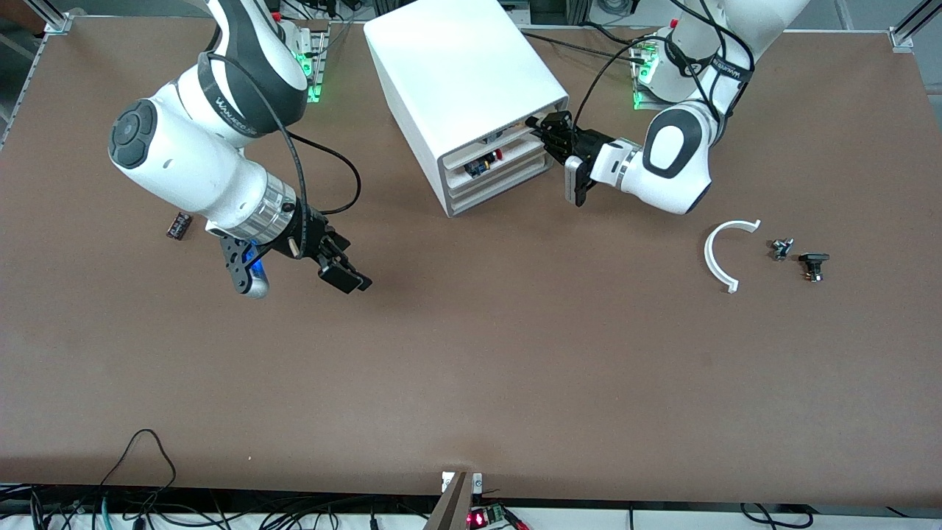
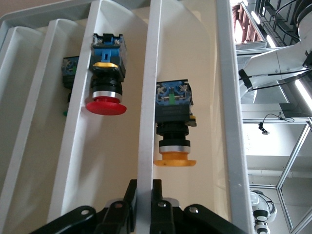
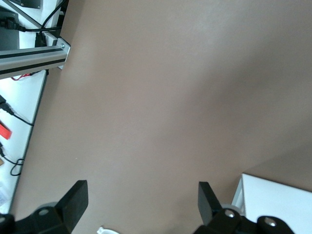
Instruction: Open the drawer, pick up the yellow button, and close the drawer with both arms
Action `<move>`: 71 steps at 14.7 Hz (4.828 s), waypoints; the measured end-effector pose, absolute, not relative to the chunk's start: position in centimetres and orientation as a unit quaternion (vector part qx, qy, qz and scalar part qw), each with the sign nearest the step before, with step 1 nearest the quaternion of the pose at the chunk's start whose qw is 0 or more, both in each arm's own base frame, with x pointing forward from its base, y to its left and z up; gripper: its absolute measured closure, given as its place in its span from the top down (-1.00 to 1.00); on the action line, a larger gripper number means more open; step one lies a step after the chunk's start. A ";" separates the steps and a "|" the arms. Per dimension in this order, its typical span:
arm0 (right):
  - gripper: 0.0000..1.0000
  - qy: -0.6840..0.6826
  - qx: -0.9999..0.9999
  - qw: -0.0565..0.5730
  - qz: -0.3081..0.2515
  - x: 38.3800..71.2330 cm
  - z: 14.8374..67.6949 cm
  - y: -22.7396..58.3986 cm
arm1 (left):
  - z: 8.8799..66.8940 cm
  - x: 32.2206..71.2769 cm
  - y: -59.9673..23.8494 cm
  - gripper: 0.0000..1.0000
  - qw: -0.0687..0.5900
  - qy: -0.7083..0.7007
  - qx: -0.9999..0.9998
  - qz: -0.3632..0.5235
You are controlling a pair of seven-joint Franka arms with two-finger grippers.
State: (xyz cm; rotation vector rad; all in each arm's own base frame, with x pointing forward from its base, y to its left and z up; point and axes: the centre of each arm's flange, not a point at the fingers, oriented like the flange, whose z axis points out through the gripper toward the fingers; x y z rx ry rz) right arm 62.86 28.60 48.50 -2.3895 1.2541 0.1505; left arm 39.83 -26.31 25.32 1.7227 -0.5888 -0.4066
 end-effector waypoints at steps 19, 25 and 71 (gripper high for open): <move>1.00 0.501 -0.837 0.209 0.074 63.5 51.0 39.9 | 28.5 50.3 -19.0 -0.72 0.527 -0.301 0.784 -0.133; 1.00 0.509 -0.835 0.199 0.068 60.3 51.6 45.2 | 28.6 53.9 -15.6 -0.57 0.526 -0.296 0.789 -0.116; -0.33 0.293 -0.949 0.118 0.004 61.1 47.0 44.7 | 50.1 62.2 -21.3 1.00 0.025 0.093 0.992 -0.085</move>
